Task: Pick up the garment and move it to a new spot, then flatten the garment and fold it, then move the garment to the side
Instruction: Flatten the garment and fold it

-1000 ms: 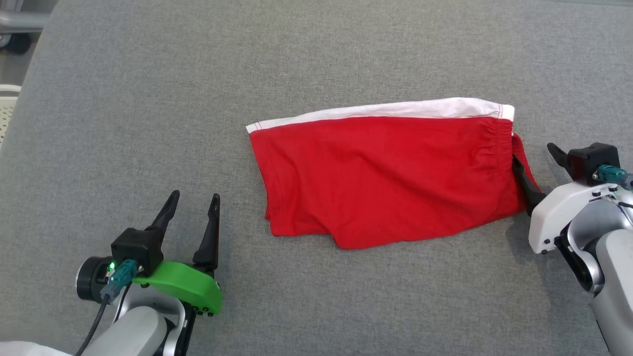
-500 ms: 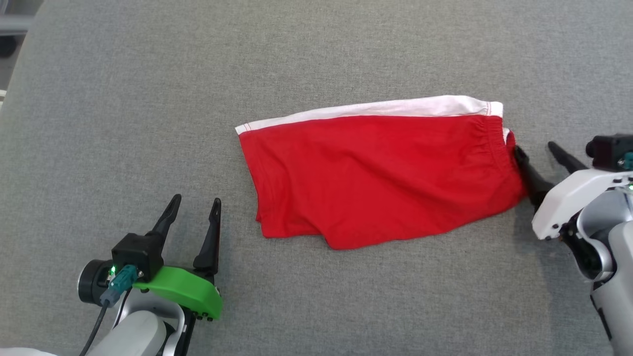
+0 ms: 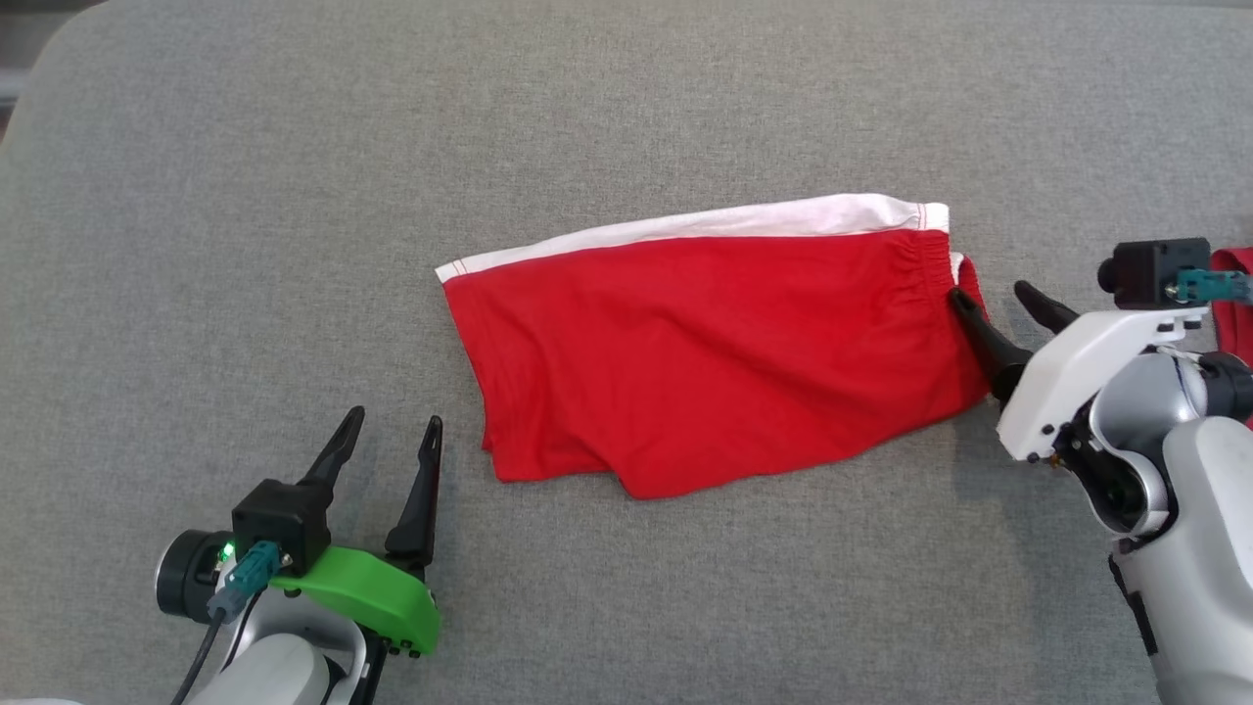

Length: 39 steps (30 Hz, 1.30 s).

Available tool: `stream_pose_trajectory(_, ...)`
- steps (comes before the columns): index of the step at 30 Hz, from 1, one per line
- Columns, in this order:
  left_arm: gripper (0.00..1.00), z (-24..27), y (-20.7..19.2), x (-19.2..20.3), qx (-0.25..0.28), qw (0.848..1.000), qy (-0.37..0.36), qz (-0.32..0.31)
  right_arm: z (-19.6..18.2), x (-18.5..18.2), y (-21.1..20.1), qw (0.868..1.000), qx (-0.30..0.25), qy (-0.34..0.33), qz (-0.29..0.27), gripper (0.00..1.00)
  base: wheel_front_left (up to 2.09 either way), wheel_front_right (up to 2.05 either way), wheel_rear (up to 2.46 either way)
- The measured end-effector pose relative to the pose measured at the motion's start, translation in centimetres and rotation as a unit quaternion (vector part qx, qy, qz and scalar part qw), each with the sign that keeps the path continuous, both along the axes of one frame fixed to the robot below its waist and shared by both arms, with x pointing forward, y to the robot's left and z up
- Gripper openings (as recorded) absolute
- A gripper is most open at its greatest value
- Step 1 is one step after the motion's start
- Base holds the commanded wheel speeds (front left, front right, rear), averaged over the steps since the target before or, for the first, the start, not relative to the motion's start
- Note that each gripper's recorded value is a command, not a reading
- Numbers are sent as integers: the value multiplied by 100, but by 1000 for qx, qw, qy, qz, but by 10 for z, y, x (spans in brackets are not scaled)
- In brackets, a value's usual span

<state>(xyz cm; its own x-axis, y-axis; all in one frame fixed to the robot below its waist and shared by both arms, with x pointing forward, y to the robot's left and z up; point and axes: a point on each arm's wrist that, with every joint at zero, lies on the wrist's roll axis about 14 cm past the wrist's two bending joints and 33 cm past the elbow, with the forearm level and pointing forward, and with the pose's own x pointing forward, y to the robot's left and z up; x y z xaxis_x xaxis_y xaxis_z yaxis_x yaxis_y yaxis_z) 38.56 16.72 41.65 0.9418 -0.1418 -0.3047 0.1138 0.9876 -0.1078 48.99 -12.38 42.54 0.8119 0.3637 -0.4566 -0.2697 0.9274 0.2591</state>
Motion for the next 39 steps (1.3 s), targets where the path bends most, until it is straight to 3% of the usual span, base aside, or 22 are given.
stream_pose_trajectory(10,100,-9,4,3,1,1000,11,9,-32,8,15,994,-53,86,39,100,0,0,0)
stream_pose_trajectory(17,100,-15,8,-1,-4,1000,21,22,-44,2,26,986,-48,147,62,99,0,0,0)
stream_pose_trajectory(18,100,-15,7,-2,-5,1000,20,20,-43,2,26,985,-47,153,65,0,0,0,0)
stream_pose_trajectory(23,100,-12,9,-3,-4,1000,18,23,-31,-5,36,980,-10,182,85,0,0,0,0)
stream_pose_trajectory(27,100,-11,6,-3,-8,1000,19,19,-20,-7,18,976,1,203,74,0,0,0,0)
stream_pose_trajectory(36,100,-10,1,-4,-14,1000,22,9,-5,1,-103,973,-28,216,-75,0,0,0,0)
stream_pose_trajectory(39,100,-9,1,-5,-17,1000,21,10,6,6,-108,976,-19,197,-88,0,0,0,0)
